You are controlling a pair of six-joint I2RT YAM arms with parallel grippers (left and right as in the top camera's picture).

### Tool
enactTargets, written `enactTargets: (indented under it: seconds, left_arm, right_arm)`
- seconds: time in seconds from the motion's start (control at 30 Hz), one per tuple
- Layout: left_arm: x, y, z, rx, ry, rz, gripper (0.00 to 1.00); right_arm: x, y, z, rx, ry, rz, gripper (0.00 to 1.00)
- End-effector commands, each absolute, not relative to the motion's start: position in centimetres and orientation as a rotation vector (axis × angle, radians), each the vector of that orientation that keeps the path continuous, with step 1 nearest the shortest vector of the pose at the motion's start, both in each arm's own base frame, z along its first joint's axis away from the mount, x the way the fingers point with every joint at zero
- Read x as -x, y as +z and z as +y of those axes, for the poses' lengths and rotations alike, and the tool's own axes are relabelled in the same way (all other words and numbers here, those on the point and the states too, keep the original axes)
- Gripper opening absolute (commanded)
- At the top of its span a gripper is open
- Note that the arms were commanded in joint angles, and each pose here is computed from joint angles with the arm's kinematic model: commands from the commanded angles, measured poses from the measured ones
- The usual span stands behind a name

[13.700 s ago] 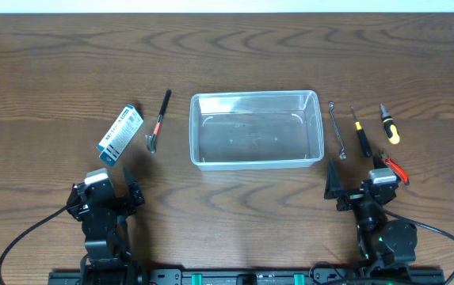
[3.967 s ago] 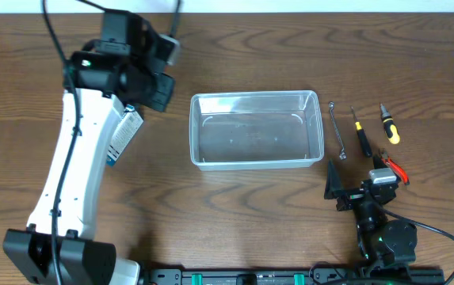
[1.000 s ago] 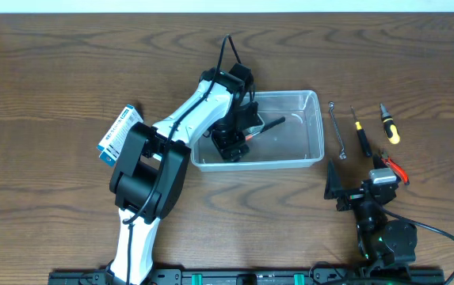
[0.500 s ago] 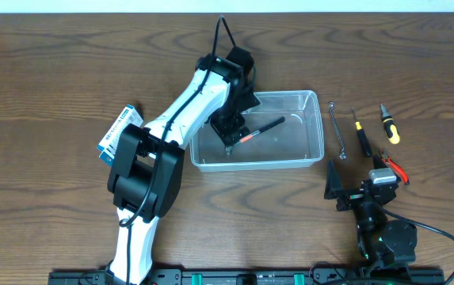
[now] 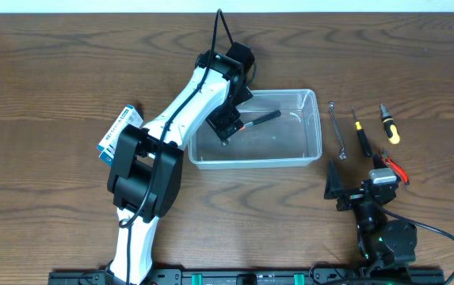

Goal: Pack container
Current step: 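Lower the hammer into the container and open the left gripper, then move the left gripper back and grasp the blue-and-white box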

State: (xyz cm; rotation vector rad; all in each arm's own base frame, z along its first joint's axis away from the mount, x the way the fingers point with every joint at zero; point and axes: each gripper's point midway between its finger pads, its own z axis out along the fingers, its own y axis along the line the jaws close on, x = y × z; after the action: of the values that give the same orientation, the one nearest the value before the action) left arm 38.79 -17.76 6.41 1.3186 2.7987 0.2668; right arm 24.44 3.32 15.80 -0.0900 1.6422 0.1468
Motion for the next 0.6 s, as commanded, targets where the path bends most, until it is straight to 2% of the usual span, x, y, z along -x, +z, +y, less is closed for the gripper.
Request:
enactTargets:
  seconds: [0.0,0.3,0.43,0.57]
  left_arm:
    - [-40.1,10.5,-17.6,-1.22,0.292,2.71,0.98]
    - [-40.5,22.7,-17.4,-0.939,0.213,2.449,0.98]
    - [-40.7,27.2,-13.6,-0.724,0.285,2.393,0.98]
    - [-40.5,27.8,-8.5,-0.595,0.341,2.454,0.98]
  right_arm:
    - [-24.5,15.8,2.9,0.077,0.132,1.639,0.99]
    - [-24.5,15.8,2.9,0.077,0.132,1.639,0.99]
    - [-24.5,15.8,2.9,0.077,0.132,1.639,0.99]
    - [-24.5,15.8,2.9,0.077,0.132,1.639,0.99]
